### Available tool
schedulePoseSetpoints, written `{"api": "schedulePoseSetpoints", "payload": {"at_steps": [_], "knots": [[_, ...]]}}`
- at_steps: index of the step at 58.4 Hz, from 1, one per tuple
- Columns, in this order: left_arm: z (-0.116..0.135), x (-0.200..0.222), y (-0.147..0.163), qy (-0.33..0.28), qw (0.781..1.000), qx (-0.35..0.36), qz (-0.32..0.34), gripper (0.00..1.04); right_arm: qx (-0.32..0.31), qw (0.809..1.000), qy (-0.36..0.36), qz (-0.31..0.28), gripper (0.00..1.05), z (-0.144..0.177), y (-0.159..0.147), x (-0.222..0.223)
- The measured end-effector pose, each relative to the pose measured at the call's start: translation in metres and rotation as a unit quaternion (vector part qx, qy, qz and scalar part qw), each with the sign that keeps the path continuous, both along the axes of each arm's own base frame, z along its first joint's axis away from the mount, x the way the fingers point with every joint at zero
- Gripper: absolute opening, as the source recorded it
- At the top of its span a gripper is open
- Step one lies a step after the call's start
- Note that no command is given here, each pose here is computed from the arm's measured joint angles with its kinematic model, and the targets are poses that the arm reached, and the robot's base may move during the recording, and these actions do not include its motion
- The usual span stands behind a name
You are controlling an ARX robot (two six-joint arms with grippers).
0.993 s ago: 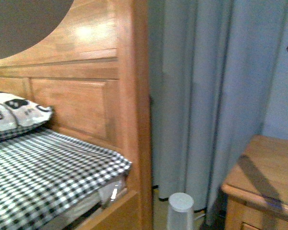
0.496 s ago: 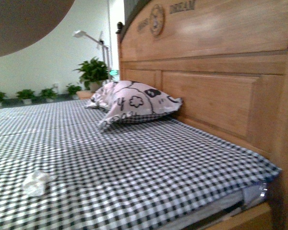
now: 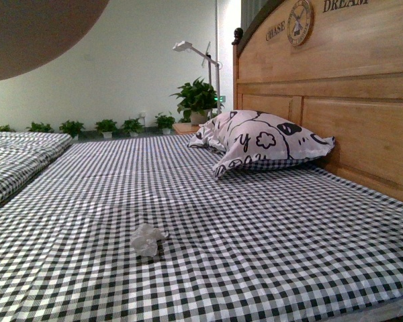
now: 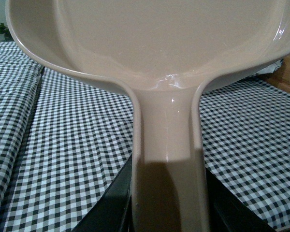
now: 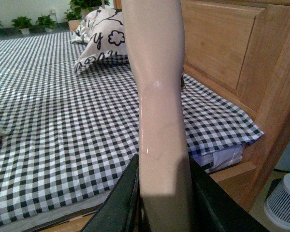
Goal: Clean up trash
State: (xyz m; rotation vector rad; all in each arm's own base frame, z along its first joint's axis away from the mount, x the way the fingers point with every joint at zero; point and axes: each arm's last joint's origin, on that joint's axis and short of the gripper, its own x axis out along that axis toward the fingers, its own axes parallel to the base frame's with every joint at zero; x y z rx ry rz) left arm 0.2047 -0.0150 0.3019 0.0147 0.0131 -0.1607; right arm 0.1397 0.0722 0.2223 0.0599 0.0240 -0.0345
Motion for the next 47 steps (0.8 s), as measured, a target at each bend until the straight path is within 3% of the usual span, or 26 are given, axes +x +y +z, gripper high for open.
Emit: {"api": "schedulePoseSetpoints", "payload": {"at_steps": [35, 47], "knots": [[-0.0004, 0.0003, -0.0009, 0.001, 1.000, 0.000, -0.004, 0.26, 0.001, 1.000, -0.001, -0.004, 0.22, 0.0004, -0.0006, -0.0002], [0.0003, 0.0000, 0.0033, 0.000, 1.000, -0.002, 0.024, 0.26, -0.004, 1.000, 0.004, 0.008, 0.22, -0.0013, 0.0012, 0.0005]]}}
